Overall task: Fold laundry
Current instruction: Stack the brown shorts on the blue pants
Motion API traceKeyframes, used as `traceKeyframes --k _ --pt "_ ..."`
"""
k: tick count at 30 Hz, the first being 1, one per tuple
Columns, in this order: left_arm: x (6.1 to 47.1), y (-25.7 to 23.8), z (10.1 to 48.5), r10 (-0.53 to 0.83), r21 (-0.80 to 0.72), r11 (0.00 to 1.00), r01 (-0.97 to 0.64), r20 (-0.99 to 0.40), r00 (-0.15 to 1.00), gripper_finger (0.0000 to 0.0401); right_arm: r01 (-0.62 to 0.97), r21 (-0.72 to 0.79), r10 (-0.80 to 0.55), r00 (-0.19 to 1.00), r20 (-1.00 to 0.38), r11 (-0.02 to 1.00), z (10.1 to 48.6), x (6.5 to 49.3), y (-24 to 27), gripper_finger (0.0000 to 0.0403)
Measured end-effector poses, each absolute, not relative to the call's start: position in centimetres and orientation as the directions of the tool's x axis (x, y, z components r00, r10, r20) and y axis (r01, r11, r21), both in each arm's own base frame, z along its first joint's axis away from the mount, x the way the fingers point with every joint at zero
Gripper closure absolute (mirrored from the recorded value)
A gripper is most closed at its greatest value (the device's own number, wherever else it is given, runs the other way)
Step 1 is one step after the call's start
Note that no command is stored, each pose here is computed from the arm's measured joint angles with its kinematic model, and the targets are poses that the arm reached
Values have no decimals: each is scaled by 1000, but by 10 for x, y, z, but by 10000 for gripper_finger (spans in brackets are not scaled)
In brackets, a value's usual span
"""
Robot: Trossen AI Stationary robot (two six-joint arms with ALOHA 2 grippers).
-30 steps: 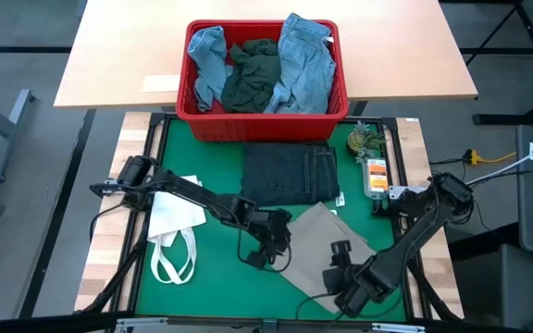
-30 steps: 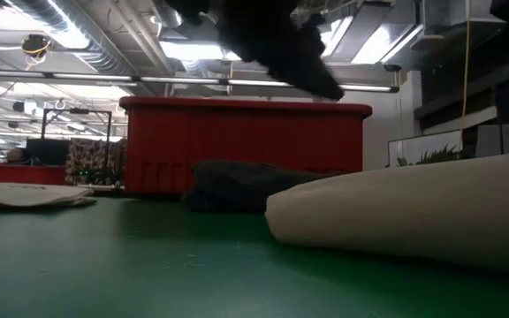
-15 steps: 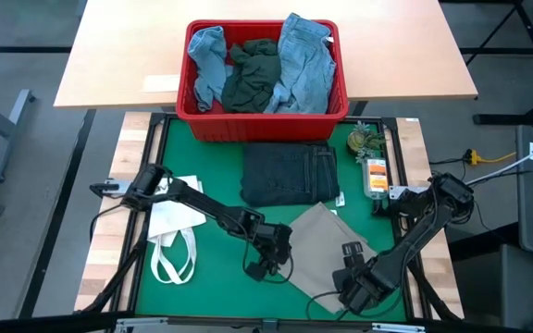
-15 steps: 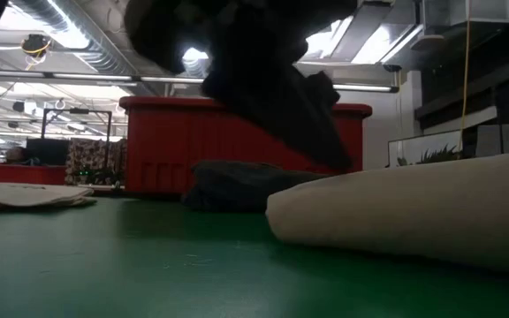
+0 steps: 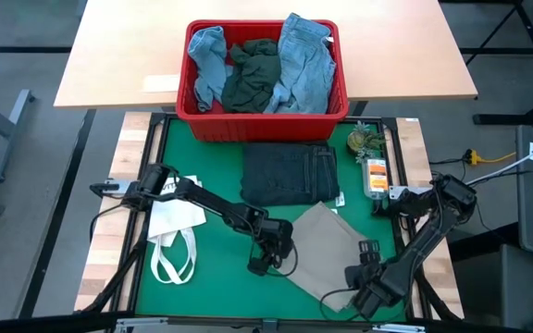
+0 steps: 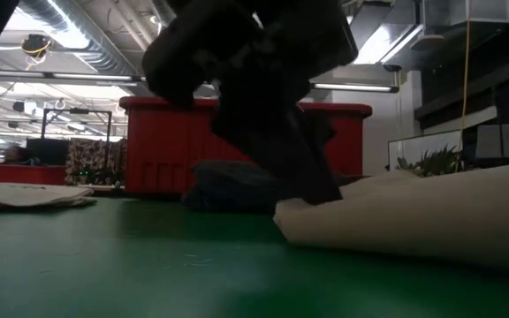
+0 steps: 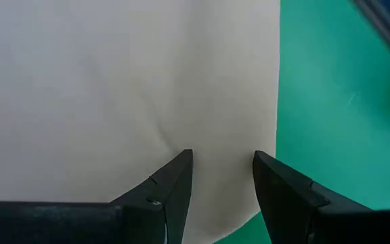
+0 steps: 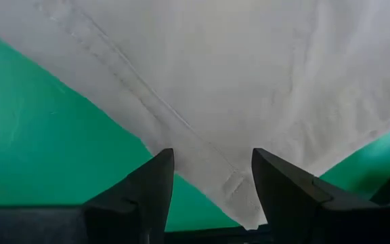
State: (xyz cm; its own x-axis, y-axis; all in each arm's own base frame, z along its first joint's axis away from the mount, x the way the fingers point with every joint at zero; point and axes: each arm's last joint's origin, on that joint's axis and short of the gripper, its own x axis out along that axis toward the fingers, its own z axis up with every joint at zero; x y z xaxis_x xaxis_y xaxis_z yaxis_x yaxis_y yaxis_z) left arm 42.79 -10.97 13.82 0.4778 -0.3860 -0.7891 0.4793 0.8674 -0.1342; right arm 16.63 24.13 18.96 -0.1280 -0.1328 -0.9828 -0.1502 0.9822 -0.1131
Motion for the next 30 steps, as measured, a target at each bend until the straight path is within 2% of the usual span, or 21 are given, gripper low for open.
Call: traceKeyframes --k 7,10,16,23,30 --pt "424 -109 131 -350 -128 877 463 -830 434 250 -69 -95 -108 -217 -970 993 174 153 240 201" --pt "422 -108 130 -314 -108 888 447 -852 419 250 -67 -86 -98 -213 -972 994 174 154 241 201" --pt "414 -101 130 -271 -100 891 442 -900 343 250 -76 -49 -62 -180 -982 996 174 157 245 201" --pt "389 -89 140 -169 -89 902 423 -974 154 250 -152 -33 -46 -80 -996 988 191 166 254 201" --pt "365 -82 154 -51 -54 916 397 -999 -17 250 -158 -96 -93 27 -995 983 207 172 257 201"
